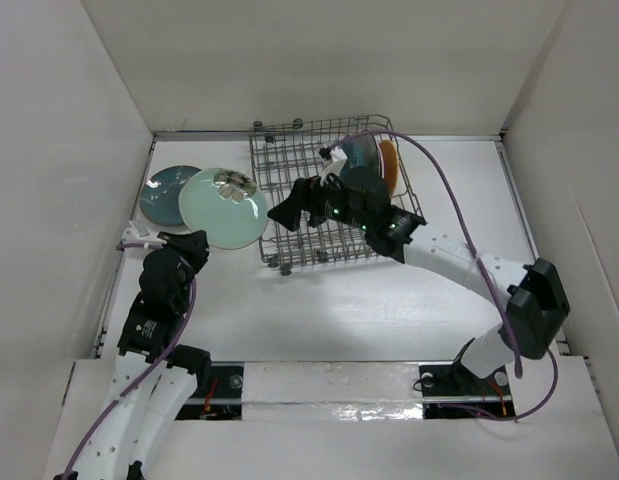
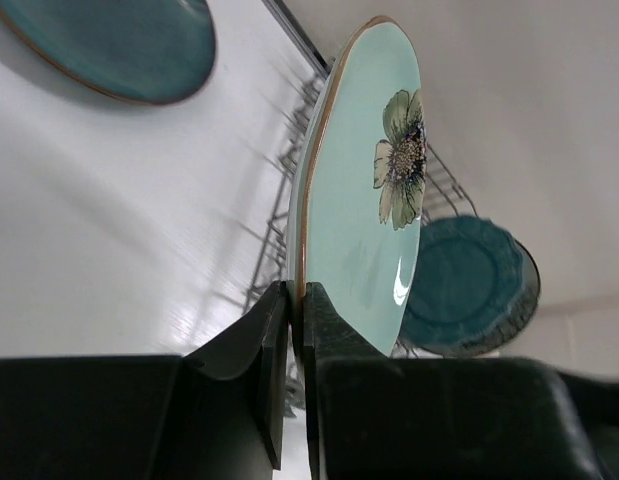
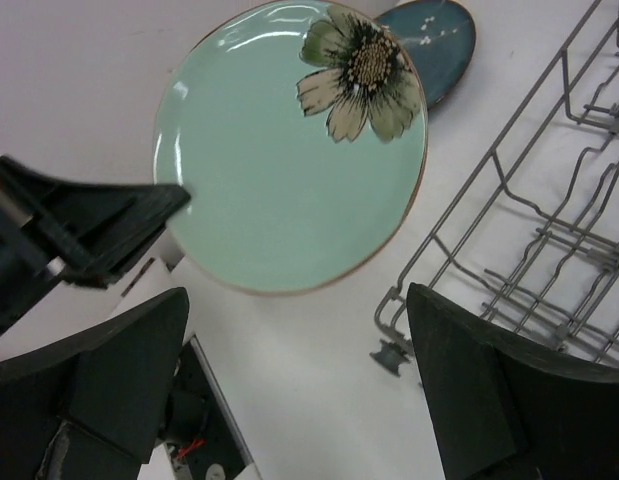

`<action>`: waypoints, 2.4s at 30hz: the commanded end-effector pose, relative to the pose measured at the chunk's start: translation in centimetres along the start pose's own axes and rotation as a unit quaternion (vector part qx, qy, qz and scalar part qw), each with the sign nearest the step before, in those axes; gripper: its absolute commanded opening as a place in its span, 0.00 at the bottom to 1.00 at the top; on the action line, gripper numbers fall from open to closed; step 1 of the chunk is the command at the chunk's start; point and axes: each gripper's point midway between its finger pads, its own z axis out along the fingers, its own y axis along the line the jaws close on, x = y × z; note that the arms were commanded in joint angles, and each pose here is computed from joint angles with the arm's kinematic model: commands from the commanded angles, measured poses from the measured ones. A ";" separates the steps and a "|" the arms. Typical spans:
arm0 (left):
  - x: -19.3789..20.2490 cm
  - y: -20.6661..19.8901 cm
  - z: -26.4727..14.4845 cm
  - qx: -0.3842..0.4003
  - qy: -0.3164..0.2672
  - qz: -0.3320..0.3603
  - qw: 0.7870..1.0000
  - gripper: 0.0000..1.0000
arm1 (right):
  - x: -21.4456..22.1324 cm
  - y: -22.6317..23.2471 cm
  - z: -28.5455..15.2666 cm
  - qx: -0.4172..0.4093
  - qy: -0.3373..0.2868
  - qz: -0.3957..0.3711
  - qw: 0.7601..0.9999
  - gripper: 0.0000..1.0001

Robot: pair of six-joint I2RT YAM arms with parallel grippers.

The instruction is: Load the plates into the dish rack

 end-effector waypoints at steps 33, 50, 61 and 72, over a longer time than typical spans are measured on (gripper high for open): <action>-0.8 -13.5 -4.0 0.277 0.075 0.034 0.957 0.75 | -4.4 -3.5 -1.2 -0.098 -0.109 0.076 0.986 0.00; -4.5 -11.1 -6.2 0.227 0.014 0.231 0.946 0.79 | -13.9 -18.3 -4.3 0.400 -0.177 -0.095 0.894 0.00; -3.2 -6.5 -4.5 0.189 -0.033 0.235 0.953 0.66 | -13.9 -22.6 -3.6 0.540 -0.100 -0.194 0.813 0.00; -2.1 -6.1 -3.7 0.190 -0.018 0.241 0.952 0.65 | -9.8 -25.5 -0.4 0.532 -0.048 -0.195 0.823 0.00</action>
